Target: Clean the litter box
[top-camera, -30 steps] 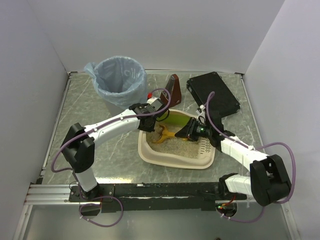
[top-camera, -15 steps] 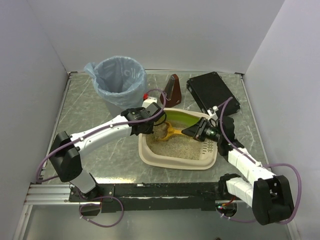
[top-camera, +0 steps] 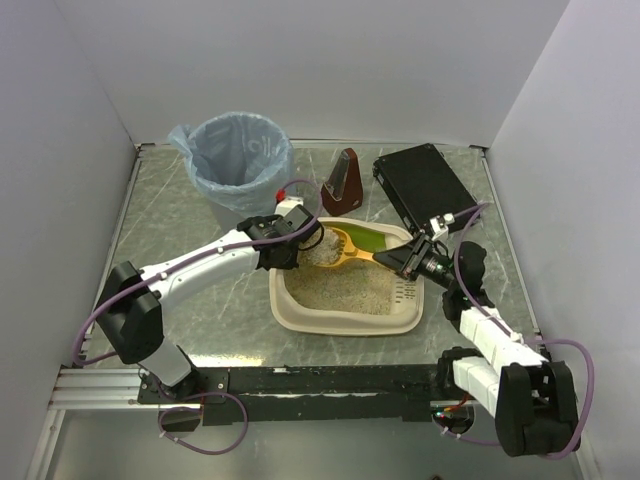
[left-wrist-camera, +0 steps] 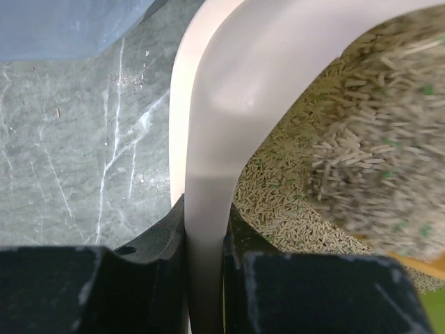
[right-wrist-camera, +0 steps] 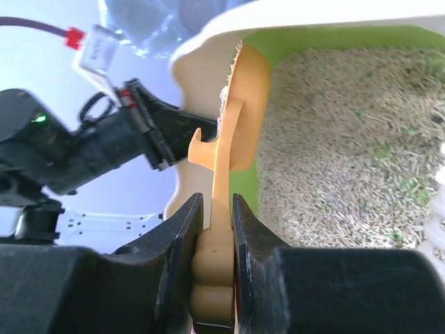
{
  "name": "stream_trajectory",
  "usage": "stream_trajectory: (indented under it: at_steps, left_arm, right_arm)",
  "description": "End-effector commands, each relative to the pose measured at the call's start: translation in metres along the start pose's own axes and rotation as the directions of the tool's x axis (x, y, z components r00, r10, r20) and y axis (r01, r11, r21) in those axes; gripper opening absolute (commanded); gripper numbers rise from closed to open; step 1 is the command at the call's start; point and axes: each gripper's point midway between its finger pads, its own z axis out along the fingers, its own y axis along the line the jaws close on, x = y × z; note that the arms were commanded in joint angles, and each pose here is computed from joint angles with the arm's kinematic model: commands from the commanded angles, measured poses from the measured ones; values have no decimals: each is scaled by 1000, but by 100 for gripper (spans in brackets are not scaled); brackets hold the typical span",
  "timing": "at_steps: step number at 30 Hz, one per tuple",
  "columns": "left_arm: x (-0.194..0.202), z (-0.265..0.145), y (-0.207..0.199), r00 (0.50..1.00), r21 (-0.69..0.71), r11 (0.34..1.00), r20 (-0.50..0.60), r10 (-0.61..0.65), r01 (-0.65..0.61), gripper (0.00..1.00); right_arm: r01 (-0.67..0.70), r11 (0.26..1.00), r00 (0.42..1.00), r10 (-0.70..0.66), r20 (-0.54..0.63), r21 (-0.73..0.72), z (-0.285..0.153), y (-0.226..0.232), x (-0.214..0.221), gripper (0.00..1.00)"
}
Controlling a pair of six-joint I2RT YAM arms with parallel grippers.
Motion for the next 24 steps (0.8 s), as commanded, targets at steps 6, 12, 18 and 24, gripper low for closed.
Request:
stream_trajectory:
  at_steps: [6,12,18,24]
  left_arm:
    - [-51,-23,-28,968,211,962,142,-204,172,1]
    - [-57,-21,-29,970,221,964,155,-186,150,1]
    - [-56,-20,-35,973,262,955,146,-181,138,1]
    - [-59,-22,-31,971,260,957,163,-175,129,1]
  right_arm:
    - [119,989,991,-114,63,-90,-24,25,-14,0]
    - [76,983,996,-68,53,-167,-40,30,-12,0]
    - [64,972,997,-53,52,-226,-48,41,-16,0]
    - [5,968,999,7,47,-253,-55,43,-20,0]
